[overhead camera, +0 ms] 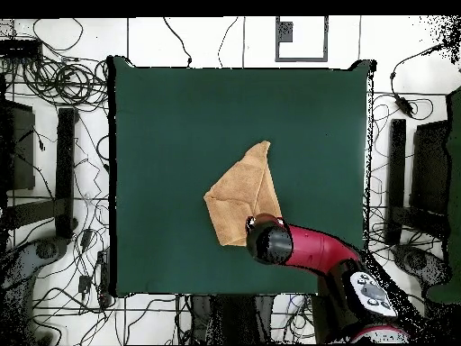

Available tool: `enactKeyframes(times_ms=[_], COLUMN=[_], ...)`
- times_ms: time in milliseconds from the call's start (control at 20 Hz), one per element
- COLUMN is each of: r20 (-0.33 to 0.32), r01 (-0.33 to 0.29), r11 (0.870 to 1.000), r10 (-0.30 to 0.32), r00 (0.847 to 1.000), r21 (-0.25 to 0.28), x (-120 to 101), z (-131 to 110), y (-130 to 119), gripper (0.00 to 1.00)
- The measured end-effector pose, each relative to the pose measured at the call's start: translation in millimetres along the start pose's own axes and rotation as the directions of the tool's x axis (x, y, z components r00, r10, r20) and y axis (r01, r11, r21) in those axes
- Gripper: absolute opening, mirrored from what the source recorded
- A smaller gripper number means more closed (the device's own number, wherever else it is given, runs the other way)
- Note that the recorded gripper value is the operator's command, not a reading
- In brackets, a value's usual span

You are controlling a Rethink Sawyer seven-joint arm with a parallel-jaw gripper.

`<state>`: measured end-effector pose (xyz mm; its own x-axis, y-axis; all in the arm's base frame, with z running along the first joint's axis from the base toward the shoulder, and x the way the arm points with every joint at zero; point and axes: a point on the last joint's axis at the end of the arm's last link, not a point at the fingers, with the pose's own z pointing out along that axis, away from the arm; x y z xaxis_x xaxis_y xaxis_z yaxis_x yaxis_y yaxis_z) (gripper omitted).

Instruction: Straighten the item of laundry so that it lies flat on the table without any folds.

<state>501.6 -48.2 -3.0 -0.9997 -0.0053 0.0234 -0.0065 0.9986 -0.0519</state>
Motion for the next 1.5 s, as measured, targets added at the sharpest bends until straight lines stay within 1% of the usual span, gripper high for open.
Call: enactKeyframes(times_ms=[300, 550, 950, 1500], r20=[0.002, 0.015, 0.017, 0.016], r01=[0.009, 0.015, 0.052, 0.069], r11=[1.000, 1.000, 0.999, 0.998], r10=[-0.009, -0.015, -0.052, -0.069], r00=[1.000, 1.000, 0.999, 0.998], r21=[0.003, 0.008, 0.009, 0.009], x=[0, -4, -5, -5], z=[-1, -6, -7, -7], y=[1, 2, 21, 30], gripper=[1.00, 1.00, 1.00, 1.00])
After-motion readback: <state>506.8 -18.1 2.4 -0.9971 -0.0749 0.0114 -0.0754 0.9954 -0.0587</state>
